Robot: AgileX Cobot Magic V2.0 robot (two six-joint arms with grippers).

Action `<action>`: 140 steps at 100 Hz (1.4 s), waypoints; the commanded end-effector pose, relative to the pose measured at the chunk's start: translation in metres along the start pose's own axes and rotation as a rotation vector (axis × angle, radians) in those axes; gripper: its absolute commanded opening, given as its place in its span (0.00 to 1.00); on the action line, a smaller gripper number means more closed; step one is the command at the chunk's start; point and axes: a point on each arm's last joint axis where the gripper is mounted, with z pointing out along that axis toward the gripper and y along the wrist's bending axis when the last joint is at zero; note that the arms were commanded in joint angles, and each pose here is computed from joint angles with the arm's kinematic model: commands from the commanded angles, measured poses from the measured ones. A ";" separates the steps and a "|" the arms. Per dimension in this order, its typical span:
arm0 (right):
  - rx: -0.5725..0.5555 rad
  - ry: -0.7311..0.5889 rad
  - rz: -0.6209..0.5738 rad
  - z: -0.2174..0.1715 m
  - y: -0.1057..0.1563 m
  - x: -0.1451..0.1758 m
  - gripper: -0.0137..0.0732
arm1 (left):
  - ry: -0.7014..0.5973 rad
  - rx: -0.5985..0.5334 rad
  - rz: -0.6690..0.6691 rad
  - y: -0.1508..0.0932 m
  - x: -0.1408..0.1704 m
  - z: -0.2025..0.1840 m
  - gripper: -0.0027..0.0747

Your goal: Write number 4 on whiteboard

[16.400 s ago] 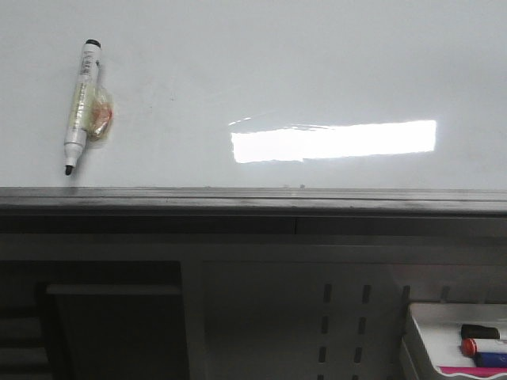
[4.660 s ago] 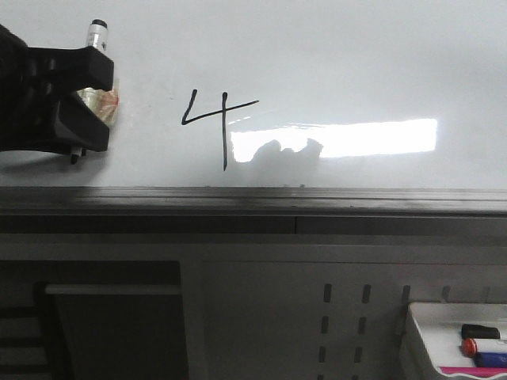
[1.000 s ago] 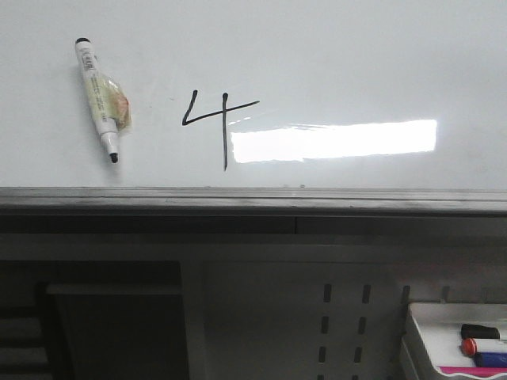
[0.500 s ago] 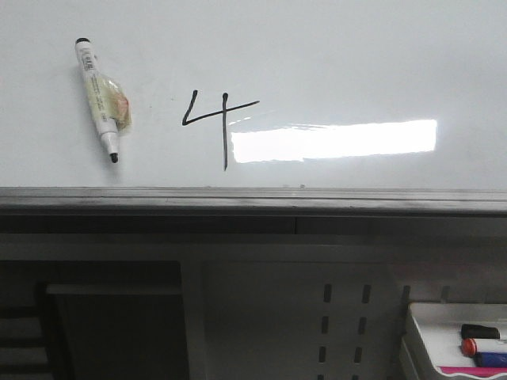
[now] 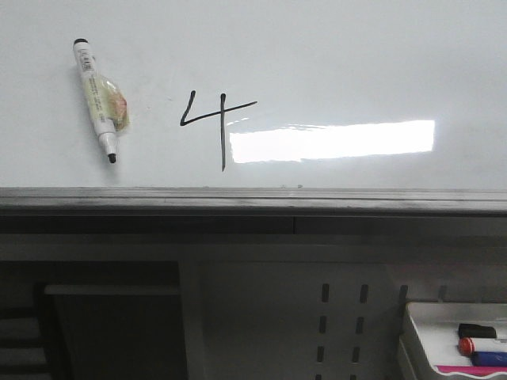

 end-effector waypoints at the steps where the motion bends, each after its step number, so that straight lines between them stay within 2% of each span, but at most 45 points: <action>1: 0.085 -0.112 0.022 -0.001 -0.008 -0.017 0.11 | -0.044 0.003 0.000 0.000 0.005 0.002 0.01; 28: 0.464 -0.134 0.015 -0.021 -0.030 -0.002 0.11 | -0.042 0.003 0.000 0.000 0.005 0.002 0.01; 54: 0.667 -0.149 0.040 -0.038 -0.029 0.041 0.11 | -0.042 0.003 0.000 0.000 0.005 0.002 0.01; 62: 0.683 -0.099 0.062 -0.036 -0.031 0.057 0.11 | -0.042 0.003 0.000 0.000 0.005 0.002 0.01; 73: 0.693 0.071 0.123 -0.036 -0.030 0.073 0.11 | -0.042 0.003 0.000 0.000 0.005 0.002 0.01; 86: 0.697 0.187 0.164 -0.037 -0.029 0.083 0.11 | -0.042 0.001 -0.001 0.000 0.005 0.002 0.01; 140: 0.697 0.191 0.165 -0.038 -0.029 0.084 0.11 | -0.042 0.001 -0.001 0.000 0.005 0.002 0.01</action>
